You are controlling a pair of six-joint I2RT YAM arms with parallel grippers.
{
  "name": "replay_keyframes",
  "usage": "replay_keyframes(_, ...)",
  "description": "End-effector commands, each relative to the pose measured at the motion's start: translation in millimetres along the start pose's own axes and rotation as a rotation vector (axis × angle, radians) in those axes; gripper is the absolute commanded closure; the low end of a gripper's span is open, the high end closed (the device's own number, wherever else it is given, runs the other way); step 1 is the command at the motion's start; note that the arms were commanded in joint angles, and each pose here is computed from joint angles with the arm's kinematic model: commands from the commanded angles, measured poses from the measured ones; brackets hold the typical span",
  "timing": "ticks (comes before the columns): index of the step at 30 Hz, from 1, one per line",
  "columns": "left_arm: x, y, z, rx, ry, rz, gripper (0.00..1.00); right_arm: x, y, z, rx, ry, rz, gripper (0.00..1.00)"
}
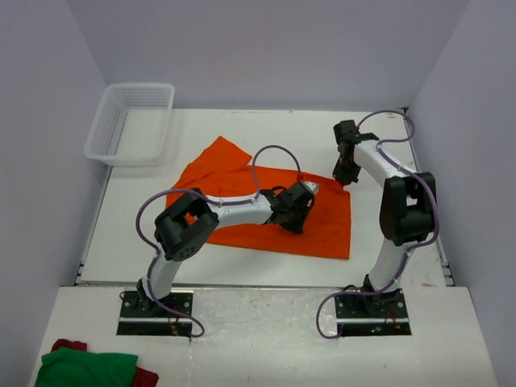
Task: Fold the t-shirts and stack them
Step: Fold the flattened tshirt in 1/3 of the way
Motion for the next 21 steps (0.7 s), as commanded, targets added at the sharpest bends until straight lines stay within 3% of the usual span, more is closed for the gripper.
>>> replay_keyframes(1,9.7,-32.6,-31.4,0.135,-0.051,0.042,1.00,-3.7,12.5,28.2,-0.038,0.016,0.003,1.00)
replay_keyframes(8,2.6,-49.4,-13.5,0.105,-0.058,0.071,1.00,-10.6,-2.8,58.0,-0.023,0.043,-0.026,1.00)
replay_keyframes(13,4.3,-33.0,18.5,0.001,-0.067,0.164,0.98,-7.4,-12.9,60.9,0.000,0.064,-0.015,1.00)
replay_keyframes(16,9.6,-10.1,47.9,-0.074,-0.054,0.211,0.81,-5.0,-13.9,61.9,0.005,0.062,-0.001,1.00)
replay_keyframes(17,17.0,1.5,59.9,-0.094,-0.042,0.230,0.70,-5.1,-13.2,62.6,0.003,0.060,0.002,1.00)
replay_keyframes(20,37.8,27.5,95.5,-0.159,0.002,0.257,0.51,-5.8,-10.7,65.6,-0.003,0.053,0.010,1.00)
replay_keyframes(21,44.0,35.0,107.5,-0.179,0.020,0.253,0.48,-6.1,-11.1,66.0,-0.002,0.053,0.011,1.00)
Point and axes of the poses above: each gripper's point midway between its finger pads, its own y axis back along the fingers, its own x axis along the line the jaws close on, z = x × y, the point moved 4 cm from there along y, back along the fingers, and after that the axes turned 6 degrees about y, right-handed, at the moved point
